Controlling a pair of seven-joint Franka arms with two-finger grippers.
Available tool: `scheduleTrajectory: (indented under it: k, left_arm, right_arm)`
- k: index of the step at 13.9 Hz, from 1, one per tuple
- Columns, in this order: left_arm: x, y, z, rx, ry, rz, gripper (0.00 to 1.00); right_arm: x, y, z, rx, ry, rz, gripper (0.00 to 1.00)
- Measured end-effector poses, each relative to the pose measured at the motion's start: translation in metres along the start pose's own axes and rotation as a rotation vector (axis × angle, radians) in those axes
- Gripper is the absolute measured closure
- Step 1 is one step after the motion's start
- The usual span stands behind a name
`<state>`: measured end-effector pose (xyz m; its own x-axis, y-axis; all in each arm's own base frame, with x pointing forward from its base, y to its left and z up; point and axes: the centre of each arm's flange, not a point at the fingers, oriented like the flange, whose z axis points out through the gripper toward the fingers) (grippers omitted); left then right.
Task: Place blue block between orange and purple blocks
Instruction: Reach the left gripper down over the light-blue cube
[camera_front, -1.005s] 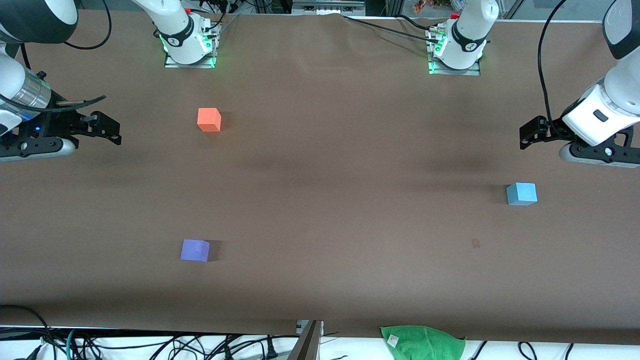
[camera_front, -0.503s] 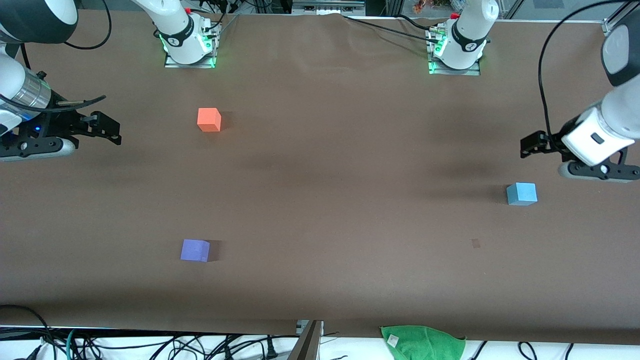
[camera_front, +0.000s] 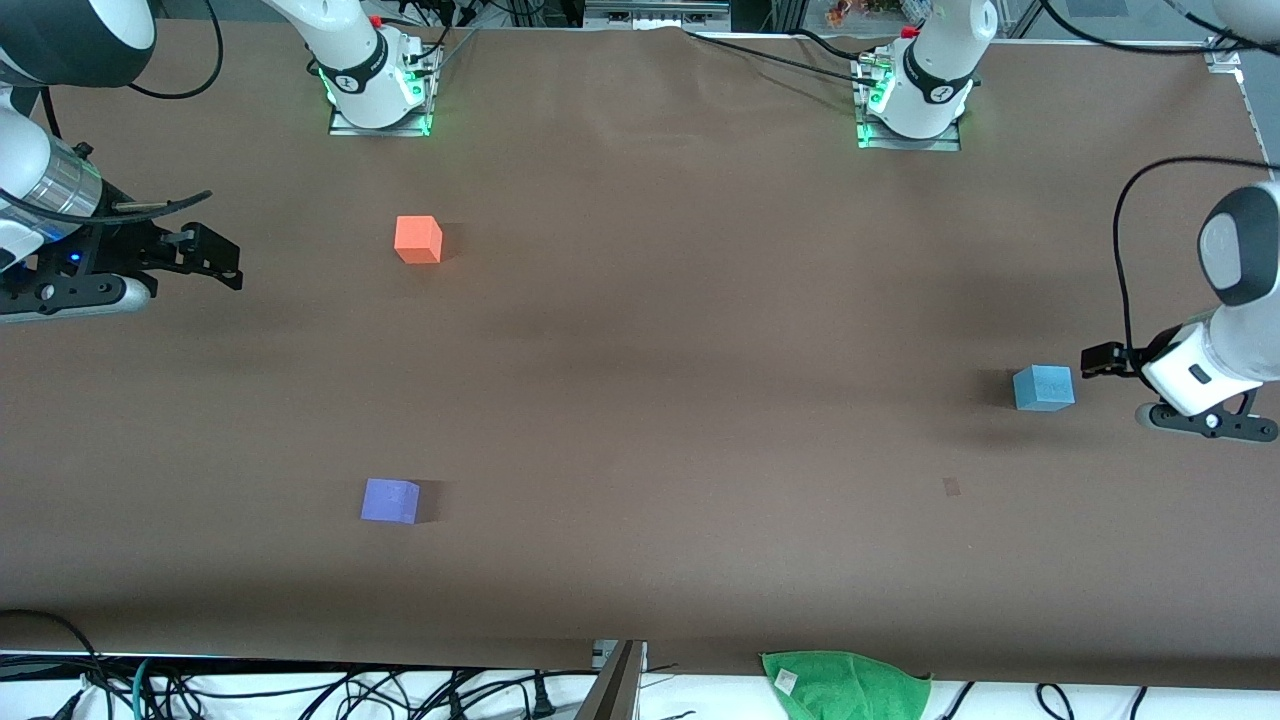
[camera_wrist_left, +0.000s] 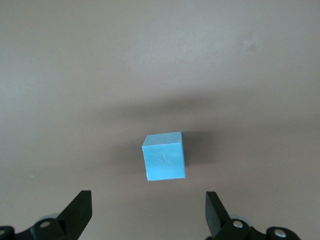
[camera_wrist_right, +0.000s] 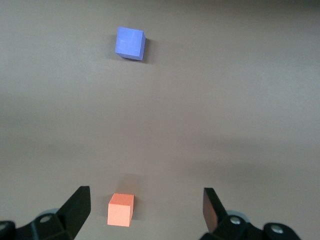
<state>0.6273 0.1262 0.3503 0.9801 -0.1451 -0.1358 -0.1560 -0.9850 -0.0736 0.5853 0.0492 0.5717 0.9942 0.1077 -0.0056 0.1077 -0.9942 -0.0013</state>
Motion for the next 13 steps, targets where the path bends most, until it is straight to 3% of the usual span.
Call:
scheduleTrajectory:
  k: [4,9,13]
  left_arm:
    - [-0.013,0.009,0.082,-0.008,0.079,0.004,0.0]
    - [-0.019,0.008,0.132,-0.057,0.04,-0.025,0.0]
    - [-0.015,0.011,0.158,-0.063,0.05,-0.024,0.03]
  right_arm:
    - [0.0,0.0,0.0,0.0,0.0,0.0,0.0]
    - [0.0,0.0,0.0,0.0,0.0,0.0,0.0]
    - [0.0,0.0,0.0,0.0,0.0,0.0,0.0]
